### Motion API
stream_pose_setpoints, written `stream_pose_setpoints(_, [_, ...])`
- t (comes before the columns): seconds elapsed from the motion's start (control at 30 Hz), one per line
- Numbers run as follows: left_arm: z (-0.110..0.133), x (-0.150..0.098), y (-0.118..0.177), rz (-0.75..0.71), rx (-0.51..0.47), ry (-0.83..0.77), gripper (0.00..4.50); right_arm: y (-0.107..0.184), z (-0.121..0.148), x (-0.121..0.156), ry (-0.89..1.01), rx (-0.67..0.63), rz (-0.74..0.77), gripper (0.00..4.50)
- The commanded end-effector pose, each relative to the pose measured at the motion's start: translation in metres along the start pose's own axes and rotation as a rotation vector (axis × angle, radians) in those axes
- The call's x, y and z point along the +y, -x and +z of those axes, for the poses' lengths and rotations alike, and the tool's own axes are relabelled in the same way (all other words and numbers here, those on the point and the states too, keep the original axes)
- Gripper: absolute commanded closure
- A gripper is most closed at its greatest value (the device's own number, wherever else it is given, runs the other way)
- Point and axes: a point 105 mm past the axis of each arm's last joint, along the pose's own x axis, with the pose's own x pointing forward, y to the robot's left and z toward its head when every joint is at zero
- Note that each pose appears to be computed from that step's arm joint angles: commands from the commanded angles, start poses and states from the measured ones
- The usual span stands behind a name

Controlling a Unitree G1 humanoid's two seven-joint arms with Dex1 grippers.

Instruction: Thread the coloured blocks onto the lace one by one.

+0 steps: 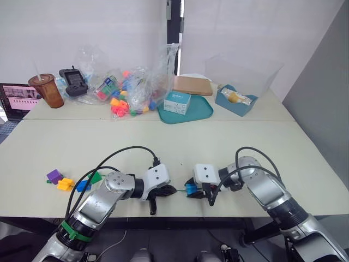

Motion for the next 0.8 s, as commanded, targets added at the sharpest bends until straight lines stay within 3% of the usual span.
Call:
stream_pose_setpoints(0.03, [0.002,-0.006,-0.011,-0.031,-0.003,-0.01,4.47,-0.007,-0.008,0.009,-0.028,0.025,0.039,3.13])
stream_pose_setpoints(0.17, [0.014,-0.008,-0.017,-0.036,-0.043,-0.001,4.47,-0.008,-0.008,0.011,-0.031,0.026,0.041,3.13])
stream_pose_setpoints(0.43, [0.01,-0.006,-0.01,-0.021,-0.025,0.009,4.47,-0.007,-0.009,0.01,-0.037,0.035,0.033,3.13])
stream_pose_setpoints(0.5, [0.01,-0.002,-0.004,-0.005,-0.023,0.021,3.94,-0.006,-0.01,0.008,-0.04,0.034,0.023,3.13])
stream_pose_setpoints(0.57, [0.009,-0.002,0.001,-0.009,-0.015,0.031,3.29,-0.005,-0.009,0.007,-0.046,0.03,0.012,2.07])
stream_pose_setpoints(0.77, [0.014,0.002,0.009,-0.012,-0.02,0.037,1.36,0.004,-0.004,0.0,-0.054,0.002,-0.025,0.08])
stream_pose_setpoints(0.8, [0.017,0.002,0.007,-0.015,-0.023,0.026,1.01,0.008,-0.003,-0.001,-0.056,-0.004,-0.029,0.0])
